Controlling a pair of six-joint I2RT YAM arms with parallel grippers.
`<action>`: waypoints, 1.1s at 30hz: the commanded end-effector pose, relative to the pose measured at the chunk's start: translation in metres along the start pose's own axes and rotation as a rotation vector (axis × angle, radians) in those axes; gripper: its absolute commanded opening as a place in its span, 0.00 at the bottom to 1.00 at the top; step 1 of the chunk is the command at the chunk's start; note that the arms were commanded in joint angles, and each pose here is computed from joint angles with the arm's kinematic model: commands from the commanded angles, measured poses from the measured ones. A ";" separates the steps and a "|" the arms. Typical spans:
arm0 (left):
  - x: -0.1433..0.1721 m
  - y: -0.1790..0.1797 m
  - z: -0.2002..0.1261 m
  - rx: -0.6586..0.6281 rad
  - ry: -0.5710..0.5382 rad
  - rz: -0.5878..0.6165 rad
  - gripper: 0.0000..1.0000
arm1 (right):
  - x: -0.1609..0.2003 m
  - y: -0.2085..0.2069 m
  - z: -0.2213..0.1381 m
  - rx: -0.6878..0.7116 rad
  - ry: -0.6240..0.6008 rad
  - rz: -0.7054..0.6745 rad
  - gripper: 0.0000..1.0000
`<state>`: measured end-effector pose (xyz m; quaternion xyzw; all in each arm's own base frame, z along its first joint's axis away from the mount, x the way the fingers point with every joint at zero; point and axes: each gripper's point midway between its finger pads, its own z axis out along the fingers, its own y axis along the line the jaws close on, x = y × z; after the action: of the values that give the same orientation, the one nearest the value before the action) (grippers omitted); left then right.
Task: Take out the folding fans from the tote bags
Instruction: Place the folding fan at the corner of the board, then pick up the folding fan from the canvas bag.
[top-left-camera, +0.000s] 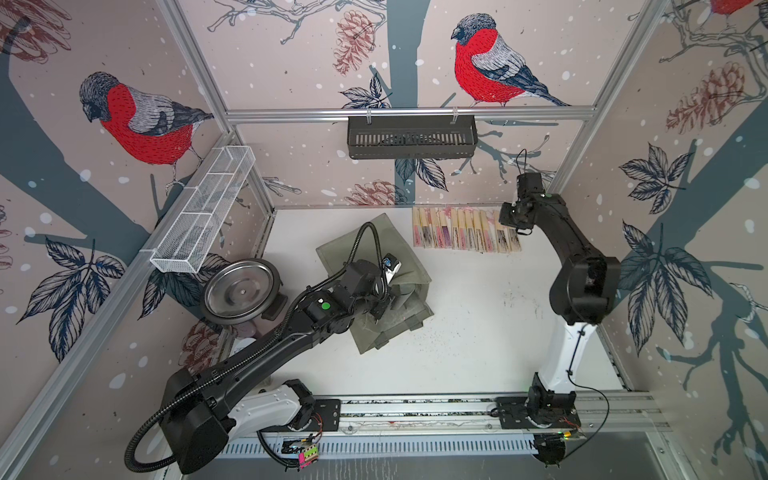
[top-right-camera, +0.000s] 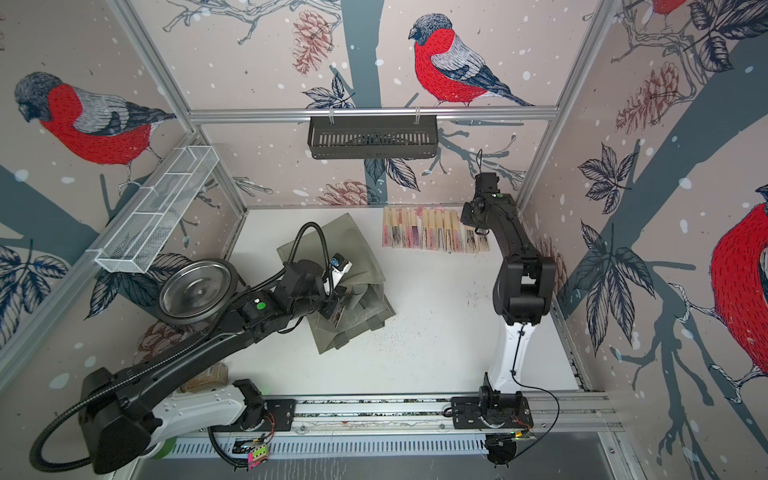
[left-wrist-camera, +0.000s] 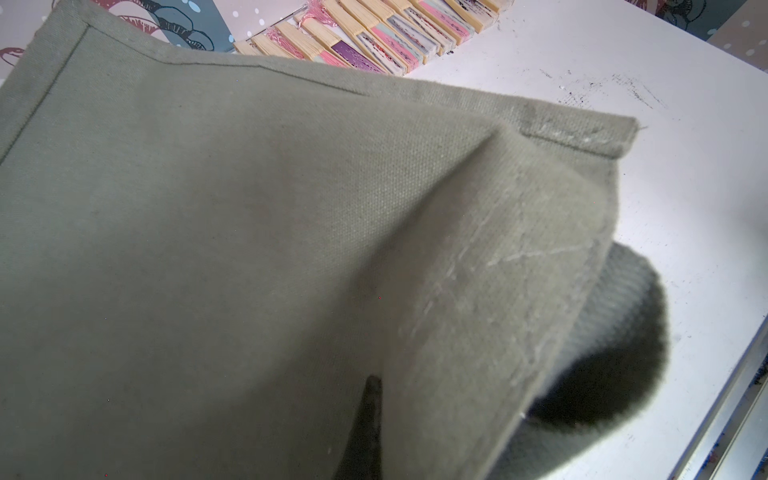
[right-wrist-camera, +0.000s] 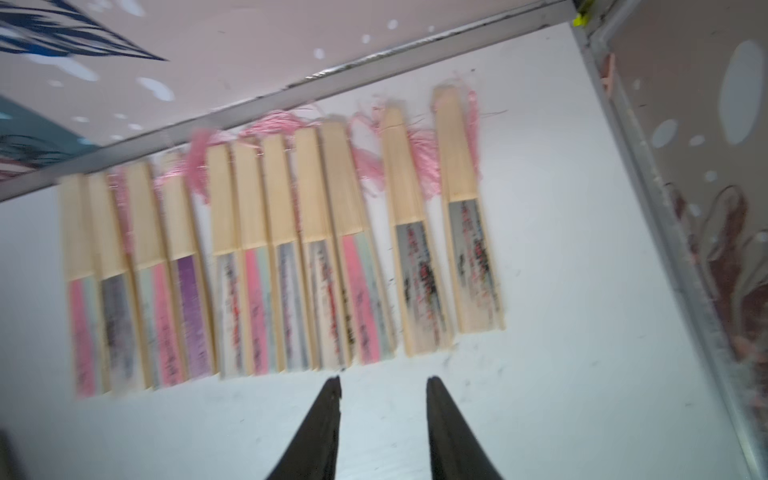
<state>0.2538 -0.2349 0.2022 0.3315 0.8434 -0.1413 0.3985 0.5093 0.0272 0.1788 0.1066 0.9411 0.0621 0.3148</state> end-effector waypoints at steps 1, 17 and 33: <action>-0.009 0.000 -0.004 -0.005 -0.035 0.004 0.00 | -0.003 0.047 -0.042 -0.216 -0.165 0.091 0.35; -0.010 -0.002 -0.004 0.010 -0.037 -0.002 0.00 | 0.260 0.154 -0.137 -0.820 -0.113 0.000 0.33; -0.008 0.001 0.000 -0.010 -0.028 -0.003 0.00 | 0.365 0.192 -0.192 -0.953 -0.128 0.032 0.28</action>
<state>0.2551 -0.2337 0.2023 0.3293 0.8441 -0.1358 0.4008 0.1275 0.2889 0.1383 -0.0860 0.8019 0.4731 0.3547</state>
